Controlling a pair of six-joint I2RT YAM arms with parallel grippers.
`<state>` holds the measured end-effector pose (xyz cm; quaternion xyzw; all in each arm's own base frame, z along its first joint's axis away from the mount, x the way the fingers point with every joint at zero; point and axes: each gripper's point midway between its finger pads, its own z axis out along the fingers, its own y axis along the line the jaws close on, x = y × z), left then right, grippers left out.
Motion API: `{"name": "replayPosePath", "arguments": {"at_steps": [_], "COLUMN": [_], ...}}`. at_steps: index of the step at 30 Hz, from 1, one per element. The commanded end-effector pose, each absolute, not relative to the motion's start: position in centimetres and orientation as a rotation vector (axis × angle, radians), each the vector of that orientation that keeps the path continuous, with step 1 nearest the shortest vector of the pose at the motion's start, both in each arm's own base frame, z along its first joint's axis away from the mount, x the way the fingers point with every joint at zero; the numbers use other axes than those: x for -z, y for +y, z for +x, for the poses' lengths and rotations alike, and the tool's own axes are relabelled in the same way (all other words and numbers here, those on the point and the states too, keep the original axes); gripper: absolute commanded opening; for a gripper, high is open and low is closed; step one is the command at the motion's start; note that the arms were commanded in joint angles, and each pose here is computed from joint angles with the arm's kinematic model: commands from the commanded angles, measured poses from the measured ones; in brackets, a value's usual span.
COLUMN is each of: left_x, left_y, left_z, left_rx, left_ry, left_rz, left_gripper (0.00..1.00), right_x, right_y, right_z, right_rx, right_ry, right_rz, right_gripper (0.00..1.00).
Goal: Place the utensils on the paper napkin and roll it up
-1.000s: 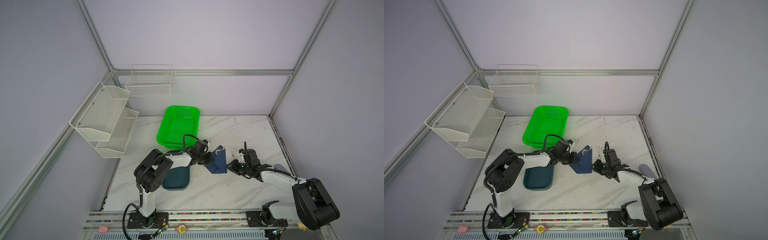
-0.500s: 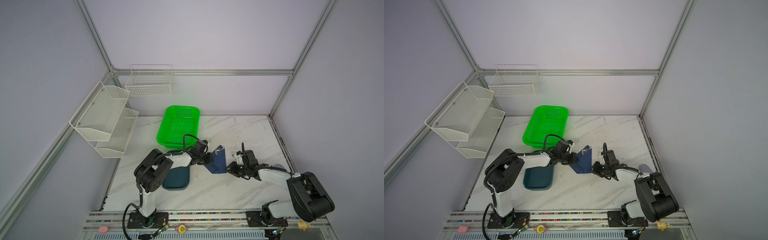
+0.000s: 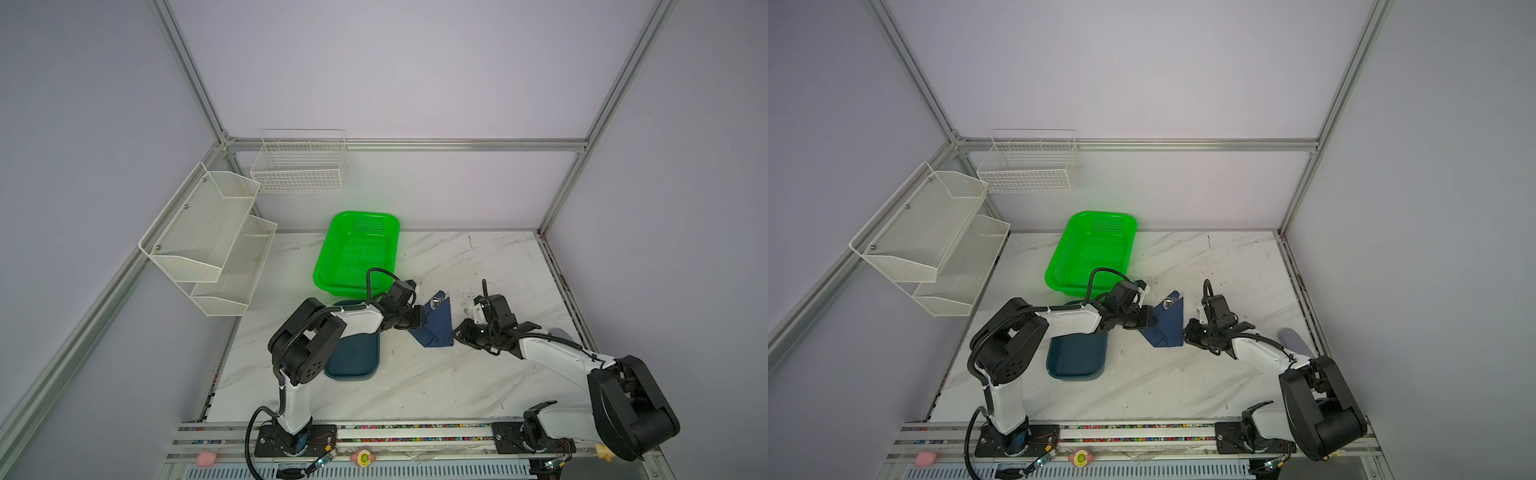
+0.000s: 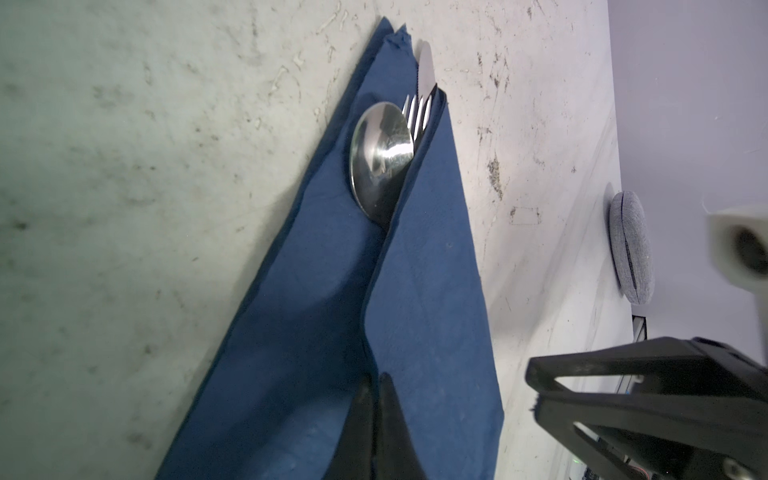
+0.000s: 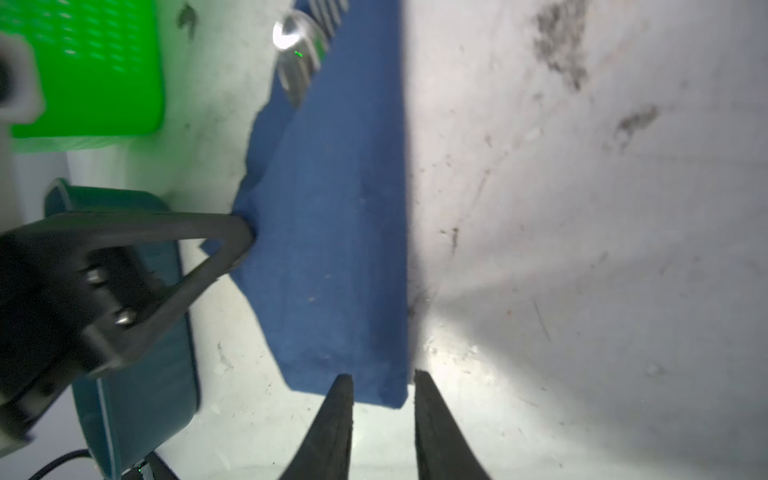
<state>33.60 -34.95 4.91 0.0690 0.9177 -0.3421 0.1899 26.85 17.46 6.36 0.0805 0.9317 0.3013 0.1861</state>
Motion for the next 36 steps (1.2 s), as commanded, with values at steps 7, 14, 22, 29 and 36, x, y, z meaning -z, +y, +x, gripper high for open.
{"name": "replayPosePath", "arguments": {"at_steps": [7,14,22,29,36], "left_x": [-6.6,-6.7,-5.5,-5.2,-5.1], "left_y": [-35.2,-35.3,-35.2,-35.1,-35.0], "left_z": [32.5,32.2,31.8,31.8,31.8], "left_rx": [1.000,0.997,0.984,0.971,0.962], "left_ry": [2.535,2.535,2.567,2.574,2.577], "left_rz": [0.258,0.264,0.257,0.255,0.255], "left_gripper": [0.00,0.00,0.00,0.00,0.00], "right_x": [-7.5,-3.9,-2.3,-2.4,-7.1], "right_y": [20.7,19.7,19.2,18.3,21.3], "right_z": [27.1,26.4,25.4,25.1,26.1], "right_rx": [-1.063,-0.930,-0.897,-0.820,-1.052], "right_ry": [2.606,2.726,2.778,2.798,2.651], "right_rz": [0.121,0.144,0.155,0.157,0.064], "right_gripper": [0.11,0.10,0.10,0.10,0.10]}}
